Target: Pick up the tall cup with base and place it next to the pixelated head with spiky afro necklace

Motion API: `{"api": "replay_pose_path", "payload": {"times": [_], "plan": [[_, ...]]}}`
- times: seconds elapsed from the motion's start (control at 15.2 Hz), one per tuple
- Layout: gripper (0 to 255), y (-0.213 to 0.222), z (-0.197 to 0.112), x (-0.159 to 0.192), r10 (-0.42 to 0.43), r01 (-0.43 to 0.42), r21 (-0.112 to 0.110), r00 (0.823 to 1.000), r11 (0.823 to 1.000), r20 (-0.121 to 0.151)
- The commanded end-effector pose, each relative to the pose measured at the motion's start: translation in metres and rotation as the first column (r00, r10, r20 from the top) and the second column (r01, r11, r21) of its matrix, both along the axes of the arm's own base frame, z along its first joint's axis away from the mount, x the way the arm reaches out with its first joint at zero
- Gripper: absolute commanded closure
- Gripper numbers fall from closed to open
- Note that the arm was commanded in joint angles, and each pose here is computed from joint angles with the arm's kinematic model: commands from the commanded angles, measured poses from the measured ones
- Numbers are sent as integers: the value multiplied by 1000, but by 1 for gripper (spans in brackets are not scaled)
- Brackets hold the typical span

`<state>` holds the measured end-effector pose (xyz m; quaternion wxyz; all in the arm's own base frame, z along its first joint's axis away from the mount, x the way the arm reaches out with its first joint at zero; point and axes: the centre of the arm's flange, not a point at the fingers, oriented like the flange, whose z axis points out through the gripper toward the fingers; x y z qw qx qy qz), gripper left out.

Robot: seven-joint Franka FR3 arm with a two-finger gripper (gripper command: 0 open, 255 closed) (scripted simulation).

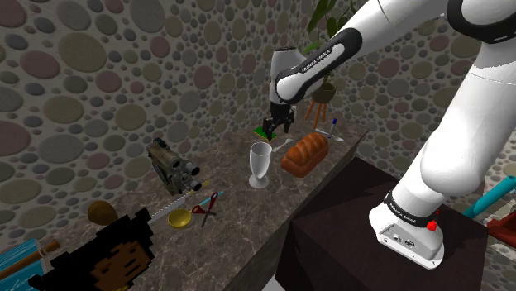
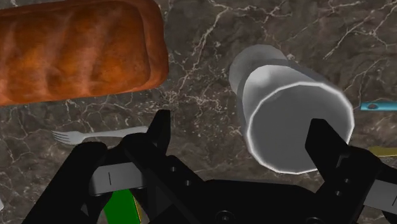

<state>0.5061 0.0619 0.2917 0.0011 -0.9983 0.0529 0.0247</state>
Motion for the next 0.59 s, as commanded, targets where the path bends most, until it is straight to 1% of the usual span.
{"api": "replay_pose_path", "payload": {"times": [0.0, 0.2, 0.53], "plan": [[0, 6, -24, 13, -2, 2, 2, 1000, 1000, -3], [0, 15, -51, 32, -4, 4, 3, 1000, 1000, -7], [0, 16, -77, 31, -4, 4, 3, 1000, 1000, -7]]}}
